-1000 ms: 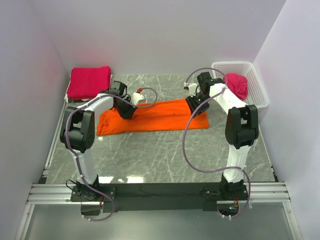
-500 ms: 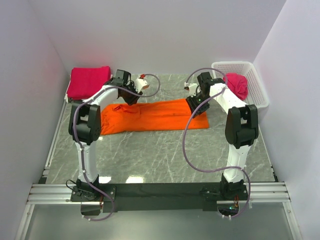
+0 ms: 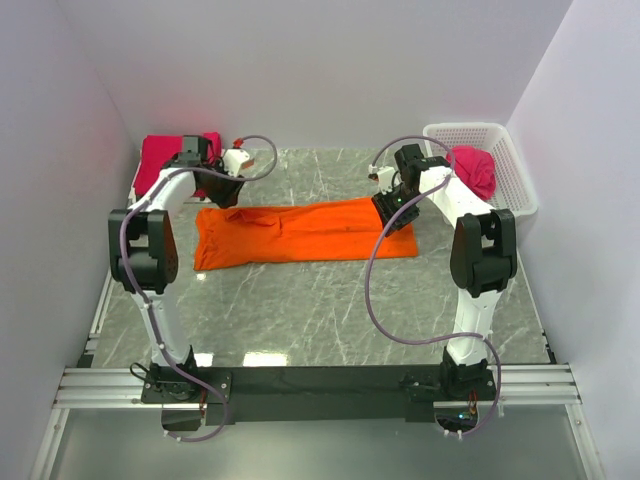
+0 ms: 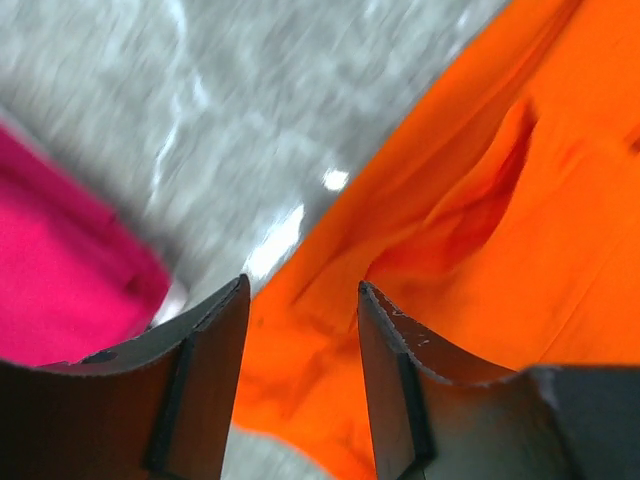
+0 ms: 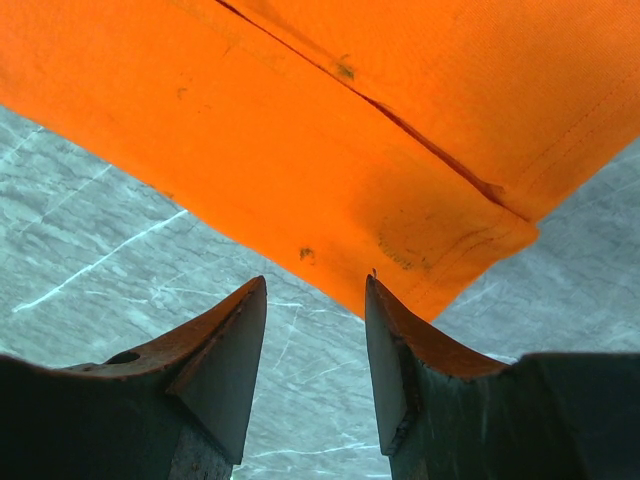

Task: Fold and stack the t-shirts
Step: Fold the tshirt

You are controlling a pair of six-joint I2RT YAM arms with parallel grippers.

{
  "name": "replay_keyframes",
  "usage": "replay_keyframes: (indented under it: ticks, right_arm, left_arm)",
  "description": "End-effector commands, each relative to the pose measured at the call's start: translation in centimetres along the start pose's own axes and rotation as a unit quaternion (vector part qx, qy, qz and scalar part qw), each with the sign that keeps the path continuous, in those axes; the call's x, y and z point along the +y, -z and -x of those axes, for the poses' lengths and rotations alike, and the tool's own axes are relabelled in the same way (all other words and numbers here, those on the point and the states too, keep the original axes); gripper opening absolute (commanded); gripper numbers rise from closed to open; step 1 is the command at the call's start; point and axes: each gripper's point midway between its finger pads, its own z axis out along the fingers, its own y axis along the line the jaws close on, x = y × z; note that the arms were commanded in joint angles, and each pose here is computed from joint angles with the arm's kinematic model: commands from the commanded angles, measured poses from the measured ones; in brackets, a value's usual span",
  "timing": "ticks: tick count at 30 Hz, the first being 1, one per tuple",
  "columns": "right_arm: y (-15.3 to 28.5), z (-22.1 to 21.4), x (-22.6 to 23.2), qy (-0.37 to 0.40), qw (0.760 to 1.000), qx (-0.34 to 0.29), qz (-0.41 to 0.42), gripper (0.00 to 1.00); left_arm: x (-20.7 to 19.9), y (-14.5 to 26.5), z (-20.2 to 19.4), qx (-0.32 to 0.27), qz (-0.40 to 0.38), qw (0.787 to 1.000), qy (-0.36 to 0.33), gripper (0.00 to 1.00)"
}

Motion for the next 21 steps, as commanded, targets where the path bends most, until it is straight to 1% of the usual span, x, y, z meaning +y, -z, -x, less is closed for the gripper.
replay_keyframes:
  ticks: [1, 4, 8, 10, 17, 19, 21]
  right_arm:
    - [0.6, 0.9, -0.1, -0.001, 1.0, -0.014, 0.001, 0.51]
    - [0.6, 0.7, -0.2, -0.002, 1.0, -0.012, 0.0, 0.51]
    - [0.6, 0.5, -0.3, -0.001, 1.0, -0.009, -0.004, 0.51]
    - [0.5, 0.4, -0.4, -0.001, 1.0, -0.008, -0.005, 0.51]
    - [0.3, 0.5, -0.5, -0.003, 1.0, -0.005, -0.002, 0.51]
    - [0.2, 0.5, -0.5, -0.003, 1.0, -0.004, -0.004, 0.51]
    - [0.2, 0.6, -0.5, -0.002, 1.0, -0.004, -0.004, 0.51]
  left_arm:
    - [-0.9, 1.3, -0.7, 0.006, -0.017, 0.999, -0.027, 0.54]
    - [-0.9, 0.8, -2.3, 0.026, -0.014, 0.999, -0.038, 0.55]
    - [-1.6, 0.1, -3.5, 0.043, -0.033, 0.997, -0.046, 0.56]
    - [-1.8, -0.1, -3.8, 0.046, -0.039, 0.997, -0.049, 0.56]
    - [-0.4, -1.4, -4.0, 0.049, -0.008, 0.998, -0.049, 0.57]
    - [-0.3, -1.7, -4.1, 0.054, -0.007, 0.997, -0.049, 0.56]
    - [0.1, -2.1, -4.0, 0.056, -0.008, 0.997, -0.049, 0.53]
